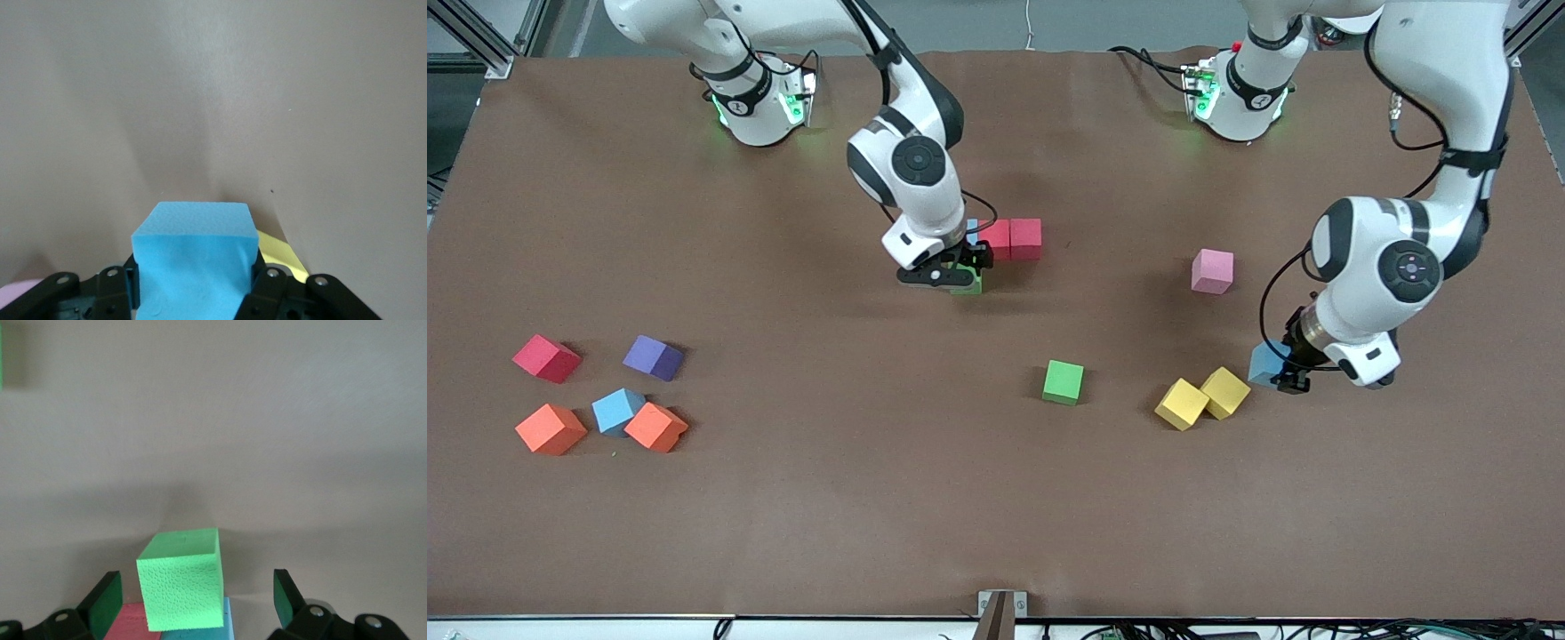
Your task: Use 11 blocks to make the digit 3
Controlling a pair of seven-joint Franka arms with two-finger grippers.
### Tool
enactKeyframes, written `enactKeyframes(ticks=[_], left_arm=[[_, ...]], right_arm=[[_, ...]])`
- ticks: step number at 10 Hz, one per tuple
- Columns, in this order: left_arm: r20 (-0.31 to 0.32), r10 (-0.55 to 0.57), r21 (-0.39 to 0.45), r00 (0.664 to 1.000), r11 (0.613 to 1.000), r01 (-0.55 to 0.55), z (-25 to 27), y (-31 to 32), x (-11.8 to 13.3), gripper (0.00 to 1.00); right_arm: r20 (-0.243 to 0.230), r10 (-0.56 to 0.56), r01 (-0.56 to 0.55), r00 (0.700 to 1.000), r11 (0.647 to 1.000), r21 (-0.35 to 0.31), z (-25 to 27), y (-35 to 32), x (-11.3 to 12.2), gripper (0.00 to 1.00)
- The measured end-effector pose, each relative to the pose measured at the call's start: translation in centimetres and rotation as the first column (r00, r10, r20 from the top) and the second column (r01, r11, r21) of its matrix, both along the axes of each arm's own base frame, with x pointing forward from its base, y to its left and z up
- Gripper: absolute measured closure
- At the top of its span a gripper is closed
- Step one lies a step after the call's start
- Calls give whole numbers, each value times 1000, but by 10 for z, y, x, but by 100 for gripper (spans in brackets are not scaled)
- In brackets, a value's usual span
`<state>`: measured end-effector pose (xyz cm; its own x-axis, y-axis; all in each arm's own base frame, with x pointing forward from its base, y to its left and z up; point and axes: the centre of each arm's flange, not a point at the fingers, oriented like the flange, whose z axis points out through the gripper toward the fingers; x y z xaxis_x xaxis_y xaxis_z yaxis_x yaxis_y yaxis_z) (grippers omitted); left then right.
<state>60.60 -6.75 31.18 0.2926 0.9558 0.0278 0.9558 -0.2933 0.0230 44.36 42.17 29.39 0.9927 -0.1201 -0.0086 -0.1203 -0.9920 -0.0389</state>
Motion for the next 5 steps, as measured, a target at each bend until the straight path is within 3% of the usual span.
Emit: enactKeyframes(ticks=[3,5], left_arm=[[11,1,-13,1000,1000,0,32,-28,10,43],[29,-3,-22,1000,1000,3,41,-43,12,43]], right_arm=[[7,-163,163,987,987,-2,78,-84,58,0],[6,-259,259,966,966,-20,78,-185,107,0]])
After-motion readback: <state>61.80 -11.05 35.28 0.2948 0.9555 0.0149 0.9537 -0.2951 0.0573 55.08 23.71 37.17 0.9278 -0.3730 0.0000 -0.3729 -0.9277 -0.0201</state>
